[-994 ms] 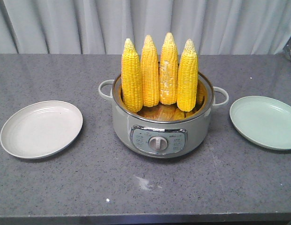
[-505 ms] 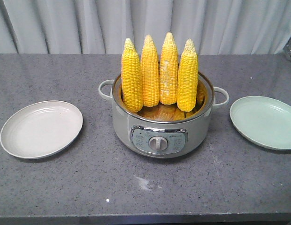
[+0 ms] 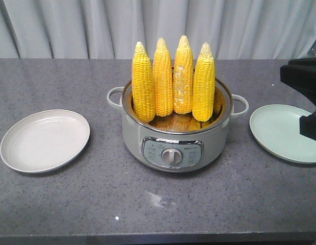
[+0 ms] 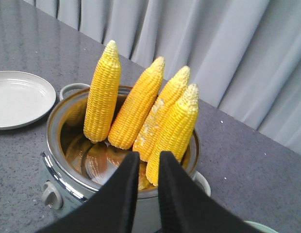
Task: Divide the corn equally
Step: 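Reach the right gripper over the pot to the nearest corn cob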
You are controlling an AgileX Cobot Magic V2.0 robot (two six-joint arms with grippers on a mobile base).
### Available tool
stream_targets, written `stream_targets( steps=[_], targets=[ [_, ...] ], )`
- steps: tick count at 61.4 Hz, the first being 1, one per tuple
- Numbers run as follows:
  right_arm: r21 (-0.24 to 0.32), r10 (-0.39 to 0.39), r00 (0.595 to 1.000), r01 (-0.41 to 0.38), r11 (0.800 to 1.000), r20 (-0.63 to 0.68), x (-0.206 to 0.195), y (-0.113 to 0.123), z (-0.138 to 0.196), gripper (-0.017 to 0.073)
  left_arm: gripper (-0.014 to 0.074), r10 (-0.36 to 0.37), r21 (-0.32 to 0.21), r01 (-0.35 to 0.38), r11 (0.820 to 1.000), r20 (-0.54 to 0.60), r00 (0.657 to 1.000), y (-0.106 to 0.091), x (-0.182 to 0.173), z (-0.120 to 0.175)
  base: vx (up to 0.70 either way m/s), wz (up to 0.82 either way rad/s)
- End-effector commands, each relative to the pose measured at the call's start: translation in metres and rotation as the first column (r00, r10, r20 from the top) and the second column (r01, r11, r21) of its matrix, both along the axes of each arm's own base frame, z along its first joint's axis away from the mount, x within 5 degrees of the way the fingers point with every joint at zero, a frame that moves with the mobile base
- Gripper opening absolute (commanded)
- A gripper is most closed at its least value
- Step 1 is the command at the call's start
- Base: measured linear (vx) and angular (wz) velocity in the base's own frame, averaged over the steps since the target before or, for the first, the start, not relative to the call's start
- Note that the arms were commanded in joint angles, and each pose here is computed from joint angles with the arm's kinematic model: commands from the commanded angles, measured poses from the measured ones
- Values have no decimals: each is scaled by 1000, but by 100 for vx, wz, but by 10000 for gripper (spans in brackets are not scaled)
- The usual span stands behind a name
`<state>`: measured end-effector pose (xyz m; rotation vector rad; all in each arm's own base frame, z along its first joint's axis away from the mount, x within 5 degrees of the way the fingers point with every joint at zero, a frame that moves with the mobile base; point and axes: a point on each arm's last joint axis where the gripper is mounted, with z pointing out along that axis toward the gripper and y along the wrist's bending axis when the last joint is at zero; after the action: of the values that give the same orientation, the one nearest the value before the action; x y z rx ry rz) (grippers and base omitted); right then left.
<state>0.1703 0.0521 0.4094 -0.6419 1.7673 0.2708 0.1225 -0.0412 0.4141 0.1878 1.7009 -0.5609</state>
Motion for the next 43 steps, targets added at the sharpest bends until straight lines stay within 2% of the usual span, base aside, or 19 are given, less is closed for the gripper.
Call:
stream_targets(
  steps=[1,10,17,25,39,43],
  targets=[
    [43,-13,996,10,999,87,3,0,16,253,-7,8,-9,-8,1000,62,998,0,1,13,0,0],
    [73,-12,997,6,997,79,4,1,17,513,0,1,38,-4,999,86,996,0,1,13,0,0],
    [91,-9,997,2,996,76,4,1,17,636,20,-2,43,-2,999,86,996,0,0,13,0,0],
    [92,-17,997,10,996,73,7,1,16,655,86,-4,43,0,999,85,996,0,0,13,0,0],
    [77,-68,997,67,995,19,47,0,-2,650,323,-3,41,-1,999,84,996,0,0,13,0,0],
    [74,-59,998,59,996,5,63,1,-3,649,379,0,40,-4,999,86,996,0,0,13,0,0]
  ],
)
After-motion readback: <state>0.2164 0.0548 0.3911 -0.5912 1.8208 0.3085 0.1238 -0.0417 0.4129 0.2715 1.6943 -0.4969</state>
